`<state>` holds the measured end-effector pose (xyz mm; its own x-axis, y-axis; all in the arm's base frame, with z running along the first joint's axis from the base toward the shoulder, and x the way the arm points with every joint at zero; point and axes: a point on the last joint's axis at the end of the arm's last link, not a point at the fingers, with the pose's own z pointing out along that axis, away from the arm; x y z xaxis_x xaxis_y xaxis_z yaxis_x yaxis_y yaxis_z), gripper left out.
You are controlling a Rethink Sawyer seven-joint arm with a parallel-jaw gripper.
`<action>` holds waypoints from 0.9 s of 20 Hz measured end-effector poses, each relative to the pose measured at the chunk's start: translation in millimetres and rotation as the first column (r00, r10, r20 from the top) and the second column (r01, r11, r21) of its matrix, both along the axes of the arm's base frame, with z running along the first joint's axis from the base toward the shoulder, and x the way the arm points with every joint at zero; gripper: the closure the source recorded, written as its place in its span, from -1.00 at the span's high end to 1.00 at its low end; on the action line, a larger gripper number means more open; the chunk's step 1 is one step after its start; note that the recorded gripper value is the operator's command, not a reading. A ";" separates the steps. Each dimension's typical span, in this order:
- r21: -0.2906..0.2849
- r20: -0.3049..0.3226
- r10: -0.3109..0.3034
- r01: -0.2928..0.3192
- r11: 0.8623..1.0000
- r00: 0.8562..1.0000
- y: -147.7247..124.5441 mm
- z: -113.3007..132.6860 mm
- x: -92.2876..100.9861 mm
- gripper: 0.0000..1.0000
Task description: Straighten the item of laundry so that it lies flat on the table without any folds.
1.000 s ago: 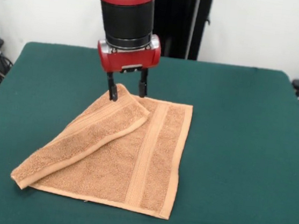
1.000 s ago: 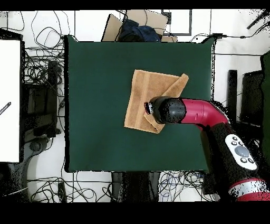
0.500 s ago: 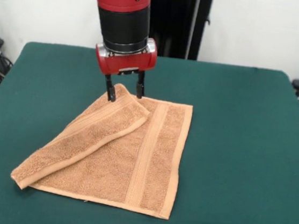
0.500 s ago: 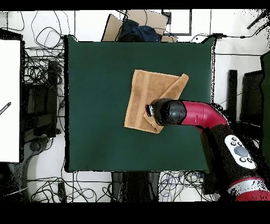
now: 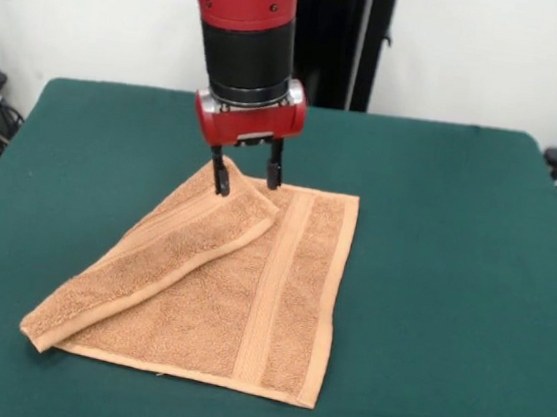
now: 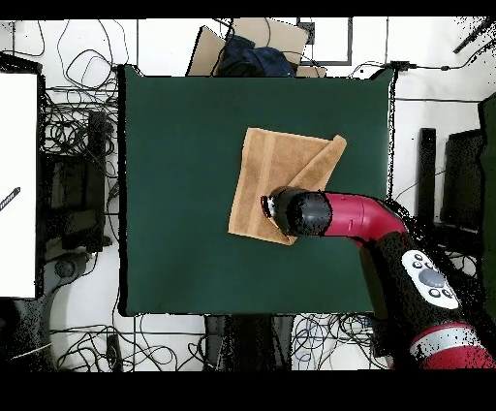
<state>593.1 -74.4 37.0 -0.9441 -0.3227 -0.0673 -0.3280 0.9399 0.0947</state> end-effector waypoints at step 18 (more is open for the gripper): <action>-0.010 -0.049 0.010 -0.010 1.000 0.999 15.0 -23.4 -50.4 1.00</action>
<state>542.7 -59.3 13.5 -0.9429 -0.3326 -0.0176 -0.3326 0.9376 0.1017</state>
